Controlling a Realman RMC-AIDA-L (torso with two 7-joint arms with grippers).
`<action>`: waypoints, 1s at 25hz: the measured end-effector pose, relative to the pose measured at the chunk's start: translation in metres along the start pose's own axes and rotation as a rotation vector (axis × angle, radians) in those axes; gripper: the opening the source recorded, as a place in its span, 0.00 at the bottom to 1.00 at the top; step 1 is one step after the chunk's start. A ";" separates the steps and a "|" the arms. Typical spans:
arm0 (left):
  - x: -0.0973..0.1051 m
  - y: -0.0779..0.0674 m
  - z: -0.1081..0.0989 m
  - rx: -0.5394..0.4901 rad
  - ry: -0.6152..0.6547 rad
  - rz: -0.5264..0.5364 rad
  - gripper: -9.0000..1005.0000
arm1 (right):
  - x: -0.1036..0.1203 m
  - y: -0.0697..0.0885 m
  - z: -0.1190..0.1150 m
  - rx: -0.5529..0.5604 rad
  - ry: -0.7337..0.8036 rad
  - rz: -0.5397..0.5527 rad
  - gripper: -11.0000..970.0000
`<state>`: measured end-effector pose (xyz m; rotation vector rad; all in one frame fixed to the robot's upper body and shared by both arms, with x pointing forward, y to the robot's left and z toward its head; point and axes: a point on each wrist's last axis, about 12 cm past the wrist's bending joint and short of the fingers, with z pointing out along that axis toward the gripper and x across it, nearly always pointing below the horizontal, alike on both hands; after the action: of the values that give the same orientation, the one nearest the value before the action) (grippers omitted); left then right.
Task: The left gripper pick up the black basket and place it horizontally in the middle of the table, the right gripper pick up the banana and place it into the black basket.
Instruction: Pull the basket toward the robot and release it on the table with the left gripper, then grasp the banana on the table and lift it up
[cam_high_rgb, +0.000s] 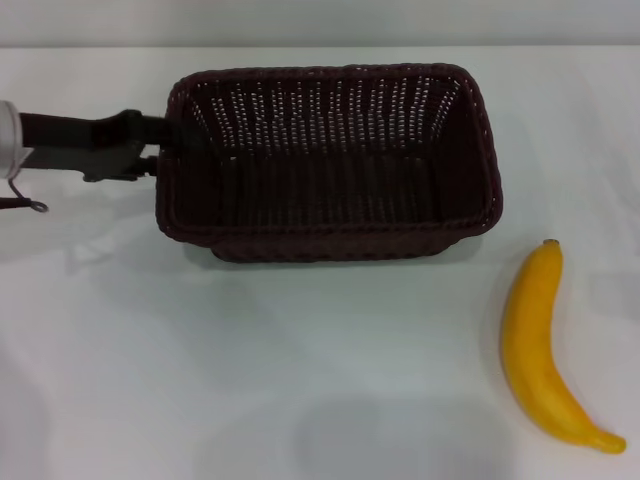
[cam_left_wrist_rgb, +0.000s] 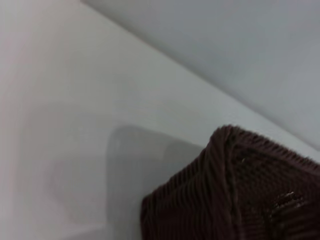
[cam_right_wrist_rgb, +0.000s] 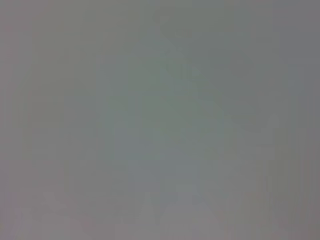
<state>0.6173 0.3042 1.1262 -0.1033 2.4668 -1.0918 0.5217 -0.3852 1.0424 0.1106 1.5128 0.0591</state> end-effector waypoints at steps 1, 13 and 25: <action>0.001 0.001 -0.003 0.011 -0.012 -0.004 0.69 | 0.000 0.000 0.000 0.000 0.000 0.000 0.90; 0.017 0.016 -0.037 0.122 -0.109 0.000 0.76 | 0.000 0.000 0.001 0.000 0.000 0.000 0.89; 0.060 0.043 -0.063 0.263 -0.620 0.321 0.76 | -0.007 0.005 0.000 -0.077 -0.035 0.160 0.89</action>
<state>0.5418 0.3627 1.1109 0.0323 1.7080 -1.0371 0.5211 -0.3809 1.0498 0.1703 1.4626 0.2425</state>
